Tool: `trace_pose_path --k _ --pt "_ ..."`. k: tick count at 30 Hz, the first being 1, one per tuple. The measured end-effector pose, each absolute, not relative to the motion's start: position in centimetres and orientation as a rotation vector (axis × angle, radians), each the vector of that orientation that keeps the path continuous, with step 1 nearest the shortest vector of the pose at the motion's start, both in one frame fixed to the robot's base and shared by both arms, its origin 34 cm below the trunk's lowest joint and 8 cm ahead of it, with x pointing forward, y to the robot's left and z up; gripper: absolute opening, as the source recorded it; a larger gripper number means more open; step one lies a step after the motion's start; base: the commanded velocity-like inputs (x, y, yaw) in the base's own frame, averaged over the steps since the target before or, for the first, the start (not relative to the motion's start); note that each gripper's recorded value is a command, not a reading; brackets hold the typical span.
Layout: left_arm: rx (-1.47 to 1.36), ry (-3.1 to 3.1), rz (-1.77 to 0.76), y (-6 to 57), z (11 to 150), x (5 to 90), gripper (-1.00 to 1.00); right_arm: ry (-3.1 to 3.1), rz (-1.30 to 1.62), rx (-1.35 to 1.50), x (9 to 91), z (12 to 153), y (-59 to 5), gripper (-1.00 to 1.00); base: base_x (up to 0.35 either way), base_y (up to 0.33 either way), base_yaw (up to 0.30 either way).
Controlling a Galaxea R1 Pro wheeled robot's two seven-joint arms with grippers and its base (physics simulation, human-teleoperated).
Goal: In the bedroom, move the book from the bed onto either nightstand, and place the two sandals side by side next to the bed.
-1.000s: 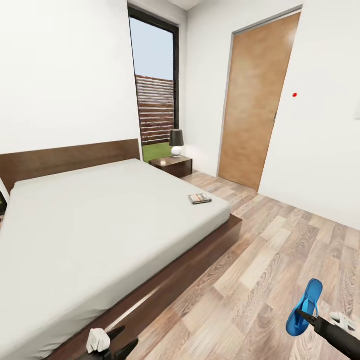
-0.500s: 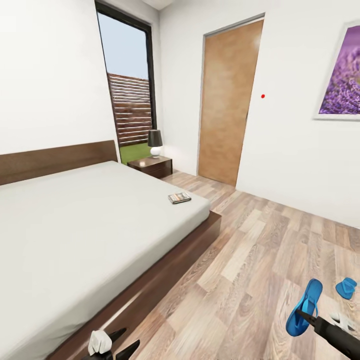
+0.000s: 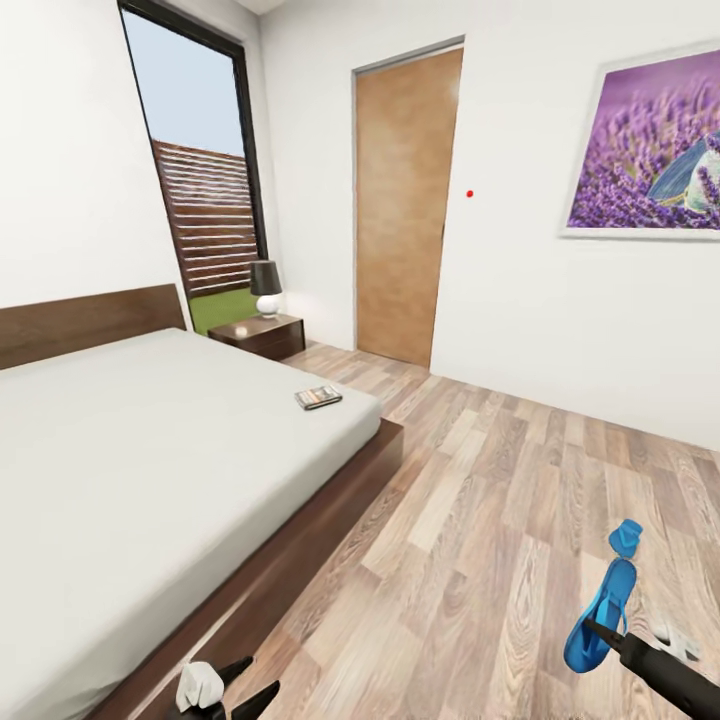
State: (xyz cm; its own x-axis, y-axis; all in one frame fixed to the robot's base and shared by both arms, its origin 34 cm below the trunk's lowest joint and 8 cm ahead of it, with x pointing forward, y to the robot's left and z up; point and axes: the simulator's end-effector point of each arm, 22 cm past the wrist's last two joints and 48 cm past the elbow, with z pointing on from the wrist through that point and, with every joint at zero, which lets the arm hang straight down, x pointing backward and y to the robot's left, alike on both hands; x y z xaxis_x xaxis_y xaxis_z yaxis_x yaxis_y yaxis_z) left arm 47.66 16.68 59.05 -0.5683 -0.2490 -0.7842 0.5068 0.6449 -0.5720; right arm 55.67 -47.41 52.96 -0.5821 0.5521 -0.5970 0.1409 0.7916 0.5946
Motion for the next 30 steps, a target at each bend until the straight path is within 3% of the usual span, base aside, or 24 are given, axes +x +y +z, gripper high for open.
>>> trace_pose_path --k 11,17,21,30 --pt "0.109 2.144 -0.711 17.8 50.5 46.8 1.0 2.153 0.682 0.512 56.1 52.0 -44.3 -1.0 0.0 0.0 -0.273" --pt "0.213 2.224 -0.67 15.0 47.5 44.6 1.0 2.231 0.756 0.543 56.0 47.8 -34.8 -1.0 0.0 0.0 -0.268" --pt "0.217 2.228 -0.671 14.3 47.3 44.4 1.0 2.365 0.597 0.551 54.3 44.5 -34.9 -1.0 0.0 0.0 -0.244" --pt "0.218 2.228 -0.671 14.2 47.3 44.4 1.0 2.394 0.561 0.542 53.9 44.0 -35.1 -1.0 0.0 0.0 -0.256"
